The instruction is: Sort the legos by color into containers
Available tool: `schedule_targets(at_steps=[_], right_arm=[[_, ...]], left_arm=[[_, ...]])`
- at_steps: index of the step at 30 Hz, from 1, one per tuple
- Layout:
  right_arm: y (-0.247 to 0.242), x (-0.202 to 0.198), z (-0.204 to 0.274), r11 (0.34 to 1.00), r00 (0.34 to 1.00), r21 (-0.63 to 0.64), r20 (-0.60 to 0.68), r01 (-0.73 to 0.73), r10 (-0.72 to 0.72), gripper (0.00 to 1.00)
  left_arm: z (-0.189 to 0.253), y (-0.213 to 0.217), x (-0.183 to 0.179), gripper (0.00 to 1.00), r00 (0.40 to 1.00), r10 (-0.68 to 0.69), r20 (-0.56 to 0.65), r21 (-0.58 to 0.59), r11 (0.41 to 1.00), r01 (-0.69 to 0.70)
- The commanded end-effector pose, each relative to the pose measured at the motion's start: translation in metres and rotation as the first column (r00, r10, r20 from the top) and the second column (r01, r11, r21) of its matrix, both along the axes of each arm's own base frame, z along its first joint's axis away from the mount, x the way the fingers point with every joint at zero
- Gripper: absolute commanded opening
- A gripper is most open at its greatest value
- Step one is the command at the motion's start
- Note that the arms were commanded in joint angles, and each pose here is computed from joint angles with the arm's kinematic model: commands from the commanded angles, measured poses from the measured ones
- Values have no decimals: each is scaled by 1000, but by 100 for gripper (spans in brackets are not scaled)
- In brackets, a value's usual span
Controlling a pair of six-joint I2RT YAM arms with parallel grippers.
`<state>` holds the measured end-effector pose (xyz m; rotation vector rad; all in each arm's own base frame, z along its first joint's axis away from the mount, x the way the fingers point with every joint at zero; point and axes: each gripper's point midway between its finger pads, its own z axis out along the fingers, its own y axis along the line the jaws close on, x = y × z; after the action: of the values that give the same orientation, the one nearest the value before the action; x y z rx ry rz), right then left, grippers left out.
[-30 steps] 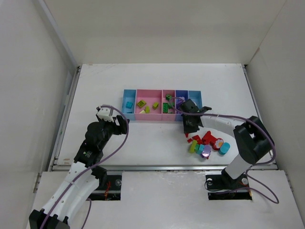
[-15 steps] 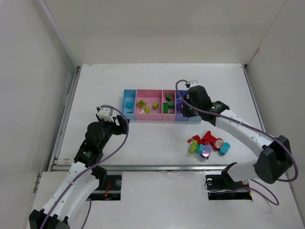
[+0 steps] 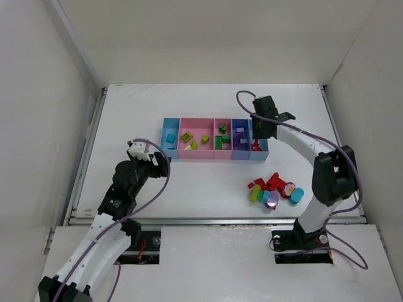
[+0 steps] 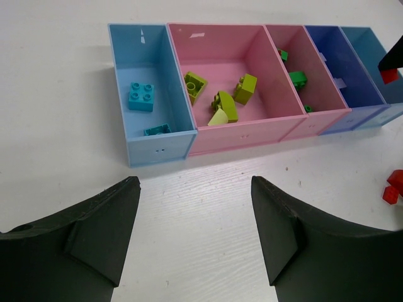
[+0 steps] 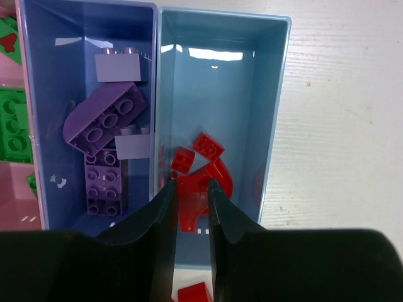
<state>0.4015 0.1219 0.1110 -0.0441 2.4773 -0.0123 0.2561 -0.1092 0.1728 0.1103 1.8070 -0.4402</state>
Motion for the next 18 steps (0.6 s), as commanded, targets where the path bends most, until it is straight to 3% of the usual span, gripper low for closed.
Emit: schedule_targets(at_steps=[1, 2, 5, 9, 13, 18], right_arm=[[2, 17, 32, 1000, 997, 12, 77, -3, 2, 18], [1, 17, 28, 1000, 998, 3, 69, -10, 9, 30], [5, 16, 30, 999, 998, 14, 61, -36, 35, 53], [4, 9, 39, 998, 996, 15, 68, -59, 58, 72], [7, -8, 50, 997, 994, -6, 81, -70, 71, 85], [19, -44, 49, 992, 992, -14, 25, -122, 123, 85]], left_arm=[[8, 0, 3, 68, 999, 2, 41, -17, 1000, -2], [8, 0, 3, 68, 999, 2, 41, -17, 1000, -2], [8, 0, 3, 68, 999, 2, 41, -17, 1000, -2], [8, 0, 3, 68, 999, 2, 41, -17, 1000, -2], [8, 0, 3, 68, 999, 2, 41, -17, 1000, -2], [8, 0, 3, 68, 999, 2, 41, -17, 1000, -2]])
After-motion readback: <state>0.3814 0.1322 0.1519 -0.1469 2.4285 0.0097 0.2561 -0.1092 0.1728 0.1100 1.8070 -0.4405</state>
